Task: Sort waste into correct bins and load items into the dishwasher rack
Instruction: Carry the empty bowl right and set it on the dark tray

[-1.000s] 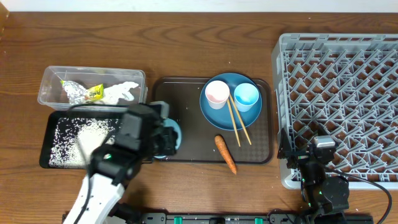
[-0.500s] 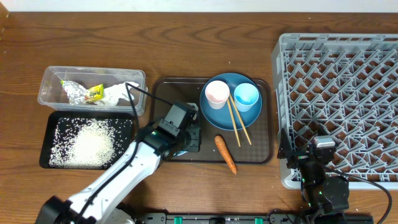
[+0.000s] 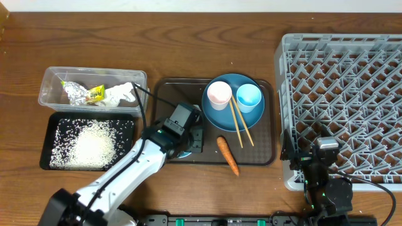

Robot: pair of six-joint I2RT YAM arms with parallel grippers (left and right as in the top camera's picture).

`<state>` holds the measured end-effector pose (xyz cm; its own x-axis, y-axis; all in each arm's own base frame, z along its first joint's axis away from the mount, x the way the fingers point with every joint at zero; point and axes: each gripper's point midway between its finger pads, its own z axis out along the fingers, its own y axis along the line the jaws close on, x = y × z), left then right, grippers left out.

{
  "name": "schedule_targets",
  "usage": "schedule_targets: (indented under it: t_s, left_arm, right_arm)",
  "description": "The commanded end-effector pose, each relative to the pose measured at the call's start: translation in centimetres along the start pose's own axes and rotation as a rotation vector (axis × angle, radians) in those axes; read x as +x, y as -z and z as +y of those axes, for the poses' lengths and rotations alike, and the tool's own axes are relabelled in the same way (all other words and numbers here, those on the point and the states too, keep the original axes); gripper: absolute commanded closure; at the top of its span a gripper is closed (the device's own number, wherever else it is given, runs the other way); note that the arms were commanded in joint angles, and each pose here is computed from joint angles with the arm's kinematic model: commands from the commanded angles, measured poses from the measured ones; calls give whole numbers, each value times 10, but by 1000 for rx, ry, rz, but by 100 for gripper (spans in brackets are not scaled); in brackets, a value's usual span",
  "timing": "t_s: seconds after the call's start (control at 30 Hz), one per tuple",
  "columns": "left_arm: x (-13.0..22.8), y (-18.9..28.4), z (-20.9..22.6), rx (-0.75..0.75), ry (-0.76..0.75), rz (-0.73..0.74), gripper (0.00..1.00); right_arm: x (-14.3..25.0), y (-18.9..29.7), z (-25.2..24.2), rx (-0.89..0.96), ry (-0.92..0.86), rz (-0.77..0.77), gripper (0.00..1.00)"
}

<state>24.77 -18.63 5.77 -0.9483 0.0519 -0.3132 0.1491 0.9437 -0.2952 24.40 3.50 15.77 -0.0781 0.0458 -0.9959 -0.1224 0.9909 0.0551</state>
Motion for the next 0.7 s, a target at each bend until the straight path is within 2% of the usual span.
schedule_targets:
  t_s: [0.0,0.1,0.13,0.2,0.27,0.3,0.5,0.6,0.67]
  left_arm:
    - [-27,30,-17,53,6,-119,50]
    - [-32,50,-24,94,78,-170,46]
    - [-31,57,-29,119,90,-178,41]
    - [-27,67,-44,187,69,-176,28]
    - [-23,73,-58,238,40,-177,9]
    - [-23,75,-61,246,31,-181,4]
    - [-21,76,-68,279,25,-171,2]
    - [-23,75,-68,278,155,-166,1]
    - [-23,74,-66,264,226,-170,7]
  right_arm:
    - [0,0,-3,13,10,0,1]
    - [0,0,-3,13,10,0,1]
    - [0,0,-3,13,10,0,1]
    - [0,0,-3,13,11,0,1]
    - [0,0,-3,13,11,0,1]
    - [0,0,-3,13,10,0,1]
    - [0,0,-3,13,10,0,1]
    - [0,0,-3,13,10,0,1]
    - [0,0,-3,13,10,0,1]
